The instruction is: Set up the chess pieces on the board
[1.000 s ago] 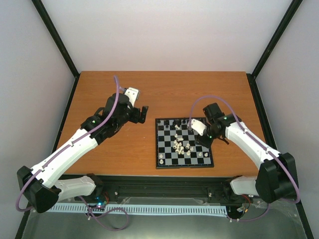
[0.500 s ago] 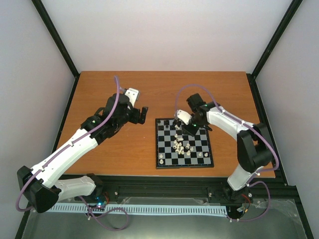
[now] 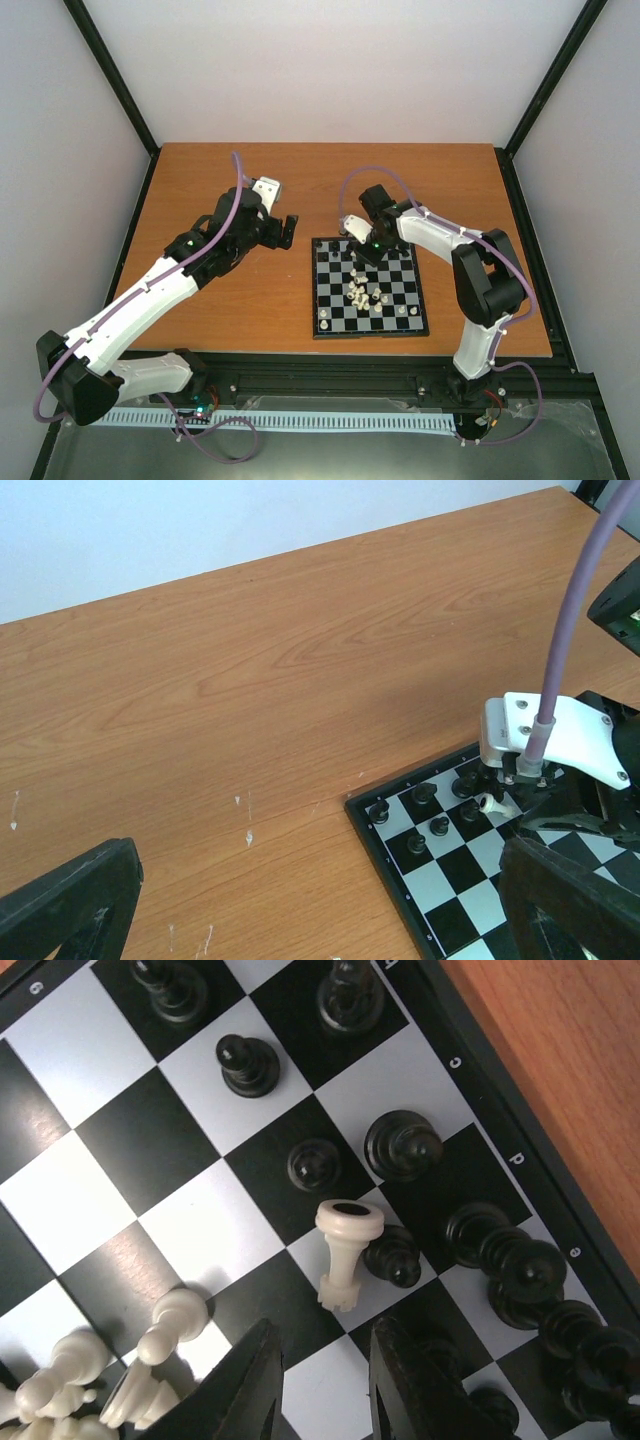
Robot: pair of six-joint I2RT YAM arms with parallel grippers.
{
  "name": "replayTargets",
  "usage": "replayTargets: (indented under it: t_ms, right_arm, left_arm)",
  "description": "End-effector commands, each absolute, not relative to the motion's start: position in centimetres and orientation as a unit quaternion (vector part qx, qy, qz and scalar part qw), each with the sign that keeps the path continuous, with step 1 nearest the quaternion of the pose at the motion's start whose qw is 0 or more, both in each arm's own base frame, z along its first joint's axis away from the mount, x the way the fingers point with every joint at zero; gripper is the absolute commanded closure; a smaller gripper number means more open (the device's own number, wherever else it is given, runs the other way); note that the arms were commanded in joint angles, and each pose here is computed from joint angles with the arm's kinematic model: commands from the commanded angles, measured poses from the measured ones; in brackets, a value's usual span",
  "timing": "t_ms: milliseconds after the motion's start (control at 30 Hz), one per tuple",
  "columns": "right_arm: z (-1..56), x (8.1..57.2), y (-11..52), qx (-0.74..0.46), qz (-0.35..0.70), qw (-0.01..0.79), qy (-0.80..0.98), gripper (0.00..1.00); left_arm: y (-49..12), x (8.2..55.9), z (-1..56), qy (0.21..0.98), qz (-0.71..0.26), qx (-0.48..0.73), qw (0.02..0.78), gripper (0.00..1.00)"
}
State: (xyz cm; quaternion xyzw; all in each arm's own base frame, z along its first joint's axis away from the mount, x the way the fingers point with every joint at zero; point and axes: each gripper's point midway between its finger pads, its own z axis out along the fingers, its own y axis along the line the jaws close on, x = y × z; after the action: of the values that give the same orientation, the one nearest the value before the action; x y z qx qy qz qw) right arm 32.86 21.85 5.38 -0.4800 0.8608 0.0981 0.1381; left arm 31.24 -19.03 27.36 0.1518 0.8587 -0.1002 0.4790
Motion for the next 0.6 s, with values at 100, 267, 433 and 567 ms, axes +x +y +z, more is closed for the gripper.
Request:
replayTargets:
  t_ms: [100, 267, 433, 567]
  right_arm:
    - [5.2, 34.0, 22.7, -0.475, 0.085, 0.149, 0.863, 0.74]
    - [4.8, 34.1, 22.9, -0.474, 0.086, 0.146, 0.864, 0.74]
    - [4.6, 34.2, 23.0, -0.472, 0.084, 0.145, 0.866, 0.74]
    - [4.4, 34.4, 23.3, -0.471, 0.084, 0.144, 0.866, 0.77]
  left_arm:
    - [-19.2, 31.5, 29.2, 0.849, -0.108, 0.156, 0.493, 0.00]
    - [-19.3, 31.5, 29.2, 0.849, -0.108, 0.156, 0.493, 0.00]
    - [-19.2, 31.5, 29.2, 0.849, -0.109, 0.156, 0.493, 0.00]
    - [-19.2, 31.5, 29.3, 0.848, -0.109, 0.156, 0.494, 0.00]
